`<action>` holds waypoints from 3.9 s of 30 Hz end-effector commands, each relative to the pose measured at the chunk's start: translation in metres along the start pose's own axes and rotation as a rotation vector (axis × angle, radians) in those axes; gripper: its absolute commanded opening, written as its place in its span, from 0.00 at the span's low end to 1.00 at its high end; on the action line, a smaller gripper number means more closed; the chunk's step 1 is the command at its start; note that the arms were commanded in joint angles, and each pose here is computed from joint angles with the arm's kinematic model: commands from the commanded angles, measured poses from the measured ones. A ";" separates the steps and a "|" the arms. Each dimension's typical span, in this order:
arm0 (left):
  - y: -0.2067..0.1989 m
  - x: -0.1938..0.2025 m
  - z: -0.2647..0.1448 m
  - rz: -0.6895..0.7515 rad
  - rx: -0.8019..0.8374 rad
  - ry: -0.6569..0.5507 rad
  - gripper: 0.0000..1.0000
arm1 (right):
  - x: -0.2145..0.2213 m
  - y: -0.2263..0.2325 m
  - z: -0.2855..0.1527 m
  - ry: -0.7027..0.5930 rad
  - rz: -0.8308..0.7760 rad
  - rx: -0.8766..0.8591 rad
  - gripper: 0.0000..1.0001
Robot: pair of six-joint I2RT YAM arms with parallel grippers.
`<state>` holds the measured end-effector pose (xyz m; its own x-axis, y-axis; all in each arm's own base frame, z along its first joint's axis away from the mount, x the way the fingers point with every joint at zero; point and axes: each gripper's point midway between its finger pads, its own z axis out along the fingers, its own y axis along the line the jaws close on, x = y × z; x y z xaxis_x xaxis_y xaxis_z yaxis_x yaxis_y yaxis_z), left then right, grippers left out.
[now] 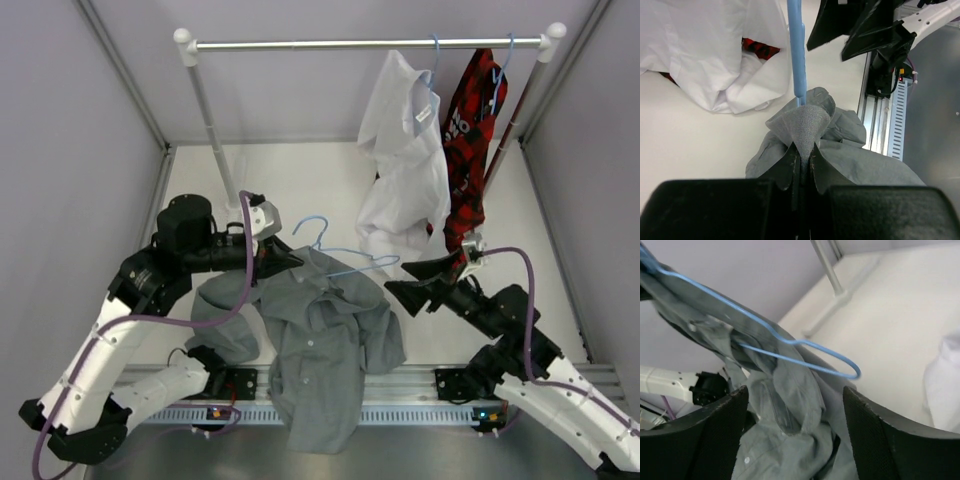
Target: Place the shirt on the hanger
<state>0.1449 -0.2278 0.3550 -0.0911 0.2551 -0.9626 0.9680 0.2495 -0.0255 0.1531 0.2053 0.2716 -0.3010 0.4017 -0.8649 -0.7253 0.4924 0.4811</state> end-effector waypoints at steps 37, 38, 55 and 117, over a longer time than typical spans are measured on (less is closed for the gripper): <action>0.007 -0.004 -0.035 0.104 -0.229 -0.187 0.00 | 0.023 -0.089 0.051 0.377 -0.032 0.360 0.00; 0.007 -0.003 -0.034 0.104 -0.227 -0.183 0.00 | 0.019 -0.090 0.052 0.381 -0.034 0.369 0.00; 0.017 0.009 -0.025 0.098 -0.240 -0.142 0.00 | -0.083 -0.069 0.079 0.286 -0.151 0.349 0.00; -0.023 -0.047 0.011 0.013 0.184 -0.197 0.00 | -0.085 0.133 0.014 0.265 -0.273 -0.160 0.55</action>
<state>0.1419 -0.2404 0.3841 -0.0922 0.0909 -0.9916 0.9702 0.2324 -0.0689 0.0950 0.2149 0.4276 -0.2454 0.2598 -0.9340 -0.8294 0.4425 0.3410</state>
